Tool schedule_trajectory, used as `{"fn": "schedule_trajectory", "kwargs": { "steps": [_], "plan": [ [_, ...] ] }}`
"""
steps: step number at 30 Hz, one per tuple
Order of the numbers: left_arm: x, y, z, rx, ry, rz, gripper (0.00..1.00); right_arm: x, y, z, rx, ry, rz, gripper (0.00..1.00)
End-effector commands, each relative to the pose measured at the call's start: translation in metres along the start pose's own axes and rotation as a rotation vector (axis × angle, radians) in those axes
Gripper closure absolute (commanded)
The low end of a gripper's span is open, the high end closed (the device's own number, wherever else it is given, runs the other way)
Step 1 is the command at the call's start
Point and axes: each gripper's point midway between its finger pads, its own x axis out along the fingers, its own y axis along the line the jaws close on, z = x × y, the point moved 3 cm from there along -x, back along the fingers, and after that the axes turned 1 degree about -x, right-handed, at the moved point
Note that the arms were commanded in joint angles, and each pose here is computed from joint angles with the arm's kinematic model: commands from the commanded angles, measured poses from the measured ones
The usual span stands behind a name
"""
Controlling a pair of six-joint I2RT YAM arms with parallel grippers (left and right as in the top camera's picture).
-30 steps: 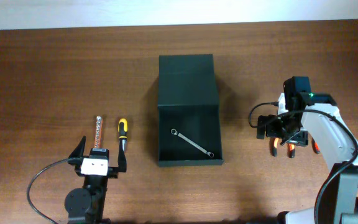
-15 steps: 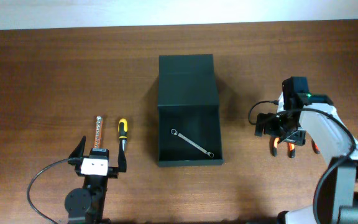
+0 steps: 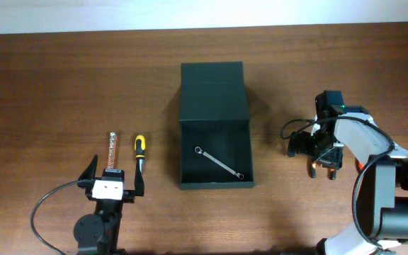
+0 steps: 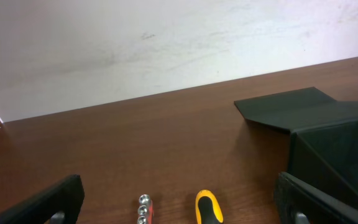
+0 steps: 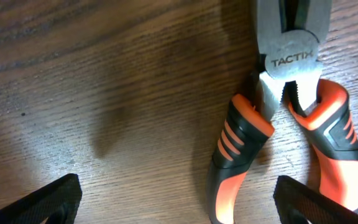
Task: Pack container
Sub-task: 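Lower the right gripper and grasp the pliers at the joint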
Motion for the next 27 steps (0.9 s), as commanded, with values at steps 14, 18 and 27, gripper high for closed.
{"fn": "schedule_trajectory", "kwargs": {
  "steps": [14,18,27],
  "plan": [
    [-0.0001,0.0012,-0.0016,0.012,0.004,0.007,0.01,0.0016,-0.0019,0.0043,-0.07,-0.018,0.0,0.01],
    [-0.0001,0.0012,-0.0016,0.012,0.004,0.007,0.01,0.0044,-0.0015,0.0067,-0.07,-0.022,0.001,0.01],
    [-0.0001,0.0012,-0.0016,0.012,0.004,0.007,0.01,0.0084,0.0024,0.0078,-0.112,-0.017,0.026,0.01]
  ]
}}
